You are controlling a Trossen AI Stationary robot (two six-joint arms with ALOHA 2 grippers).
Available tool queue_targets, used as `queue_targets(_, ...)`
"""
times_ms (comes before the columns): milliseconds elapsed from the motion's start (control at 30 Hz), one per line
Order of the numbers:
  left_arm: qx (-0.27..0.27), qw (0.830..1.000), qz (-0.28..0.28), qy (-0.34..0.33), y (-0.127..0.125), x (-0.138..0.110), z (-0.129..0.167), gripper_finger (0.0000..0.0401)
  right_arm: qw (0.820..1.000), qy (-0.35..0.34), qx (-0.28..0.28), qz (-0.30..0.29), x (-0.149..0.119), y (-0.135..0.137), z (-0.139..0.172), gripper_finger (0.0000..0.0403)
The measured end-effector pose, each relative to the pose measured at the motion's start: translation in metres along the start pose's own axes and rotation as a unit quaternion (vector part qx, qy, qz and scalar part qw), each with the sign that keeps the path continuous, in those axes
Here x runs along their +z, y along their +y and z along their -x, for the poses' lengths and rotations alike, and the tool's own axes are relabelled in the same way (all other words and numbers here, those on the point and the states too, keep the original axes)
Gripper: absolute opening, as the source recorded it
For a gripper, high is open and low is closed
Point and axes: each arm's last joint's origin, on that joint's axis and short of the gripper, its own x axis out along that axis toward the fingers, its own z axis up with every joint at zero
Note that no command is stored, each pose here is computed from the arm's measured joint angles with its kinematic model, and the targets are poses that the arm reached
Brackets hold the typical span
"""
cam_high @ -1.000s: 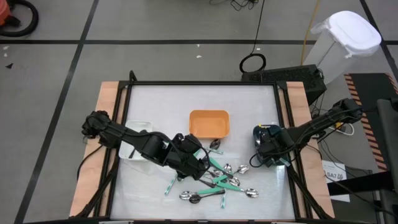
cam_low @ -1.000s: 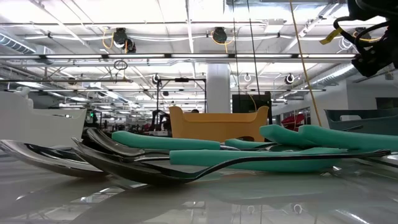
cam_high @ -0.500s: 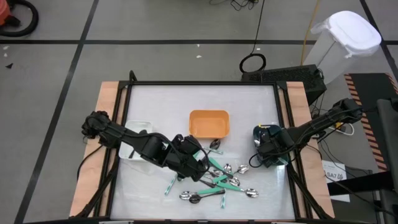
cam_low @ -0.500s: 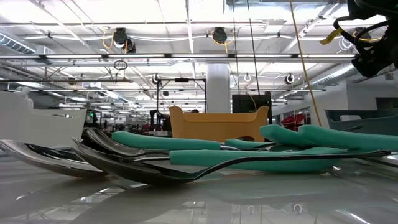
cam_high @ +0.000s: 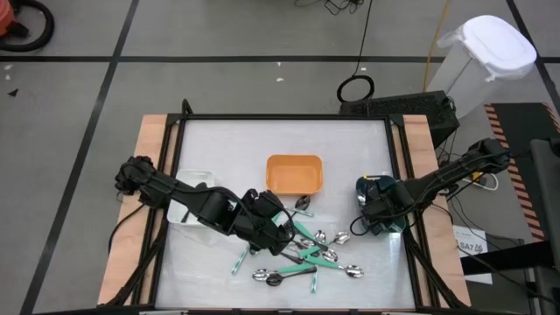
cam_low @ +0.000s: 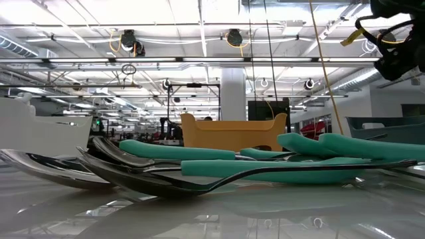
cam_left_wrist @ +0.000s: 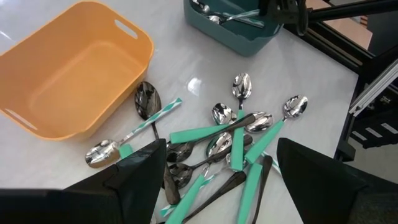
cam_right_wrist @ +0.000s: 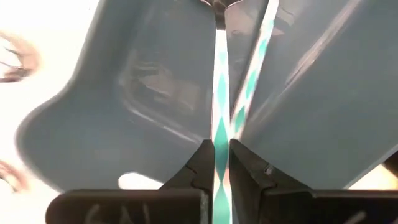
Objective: Sort silverware by color (type)
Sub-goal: Put the white spoon into the blue bin
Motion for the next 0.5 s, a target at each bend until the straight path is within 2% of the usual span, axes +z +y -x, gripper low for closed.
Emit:
queue_targets(267,0.000,1.000,-0.004,0.000,0.000,0.000,0.000,0.0301,0.998,-0.056,0.018,-0.013,0.001,0.007,0.022,0.0021)
queue_targets(500,0.000,1.000,-0.008,0.000,0.000,0.000,0.000,0.0301,0.997,-0.075,-0.003,-0.021,0.001,0.003,0.028,0.0021)
